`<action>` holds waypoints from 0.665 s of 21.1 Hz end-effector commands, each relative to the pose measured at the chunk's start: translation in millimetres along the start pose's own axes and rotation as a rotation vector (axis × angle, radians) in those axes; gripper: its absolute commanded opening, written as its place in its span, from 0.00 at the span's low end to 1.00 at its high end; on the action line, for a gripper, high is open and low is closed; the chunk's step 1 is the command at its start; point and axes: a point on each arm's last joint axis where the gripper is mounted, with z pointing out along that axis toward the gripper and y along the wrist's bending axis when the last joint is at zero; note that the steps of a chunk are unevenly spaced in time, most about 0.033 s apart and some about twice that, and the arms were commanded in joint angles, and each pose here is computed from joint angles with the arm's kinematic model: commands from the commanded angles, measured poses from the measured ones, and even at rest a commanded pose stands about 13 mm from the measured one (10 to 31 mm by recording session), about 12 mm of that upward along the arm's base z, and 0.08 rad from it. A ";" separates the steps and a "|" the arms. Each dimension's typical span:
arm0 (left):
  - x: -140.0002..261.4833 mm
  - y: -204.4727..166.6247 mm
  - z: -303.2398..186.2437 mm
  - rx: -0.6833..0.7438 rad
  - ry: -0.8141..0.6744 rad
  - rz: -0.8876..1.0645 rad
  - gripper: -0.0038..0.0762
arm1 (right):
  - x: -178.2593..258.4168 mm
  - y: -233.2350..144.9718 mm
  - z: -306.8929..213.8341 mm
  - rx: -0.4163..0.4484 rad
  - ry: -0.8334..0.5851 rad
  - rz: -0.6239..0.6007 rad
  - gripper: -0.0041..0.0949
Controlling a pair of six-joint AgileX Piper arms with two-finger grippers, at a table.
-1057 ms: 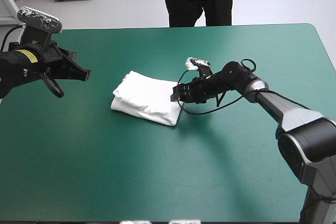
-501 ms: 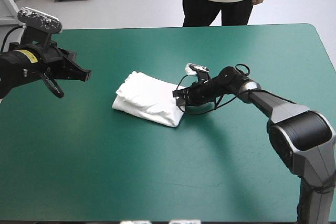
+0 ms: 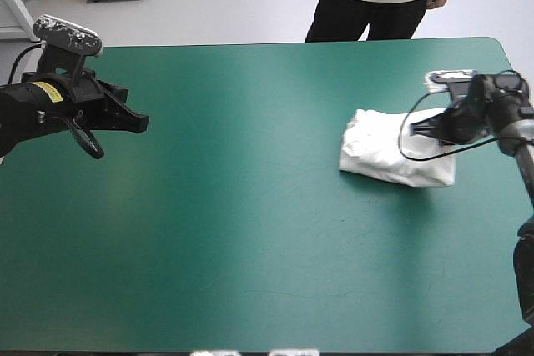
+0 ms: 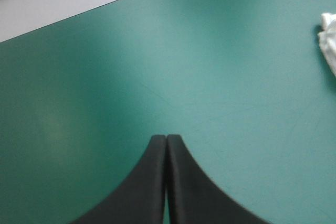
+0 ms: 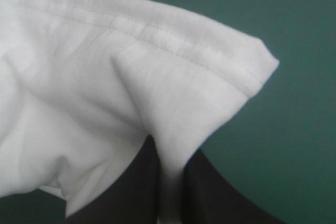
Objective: Fold the cloth
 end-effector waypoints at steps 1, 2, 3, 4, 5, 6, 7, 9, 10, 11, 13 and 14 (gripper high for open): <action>-6.7 -2.8 -17.0 0.019 -0.094 -0.013 0.04 | 6.3 -53.3 -31.8 0.151 -0.042 0.072 0.04; -6.2 -3.2 -16.9 0.023 -0.088 -0.014 0.04 | 12.2 -73.9 -33.7 0.190 -0.026 0.122 0.04; -6.0 -3.6 -16.9 0.028 -0.086 -0.016 0.04 | 14.9 -82.3 -34.6 0.201 -0.021 0.146 0.04; -5.7 -3.7 -16.9 0.028 -0.083 -0.013 0.04 | 19.7 -96.6 -36.5 0.234 -0.012 0.174 0.04; -5.6 -3.7 -16.9 0.028 -0.082 -0.011 0.04 | 21.1 -100.0 -37.0 0.240 -0.008 0.177 0.05; -5.6 -3.7 -16.9 0.028 -0.082 -0.006 0.04 | 24.5 -107.5 -38.2 0.262 0.005 0.183 0.12; -5.6 -3.7 -16.9 0.028 -0.082 -0.005 0.04 | 25.3 -109.1 -38.5 0.264 0.008 0.188 0.17; -5.9 -3.7 -17.5 0.027 -0.087 -0.005 0.04 | 26.9 -110.6 -40.4 0.264 0.010 0.201 0.43; -5.3 -3.3 -21.7 0.018 -0.097 -0.011 0.04 | 26.5 -108.6 -42.7 0.247 -0.004 0.220 0.61; -5.2 -2.7 -23.0 0.010 -0.101 -0.019 0.04 | 26.2 -107.7 -44.6 0.242 -0.013 0.224 0.69; -4.0 0.4 -32.2 -0.036 -0.126 -0.027 0.04 | 25.3 -104.8 -52.2 0.228 -0.049 0.236 0.82; -2.1 3.8 -42.5 -0.087 -0.152 -0.037 0.04 | 25.0 -100.4 -62.4 0.204 -0.091 0.250 0.85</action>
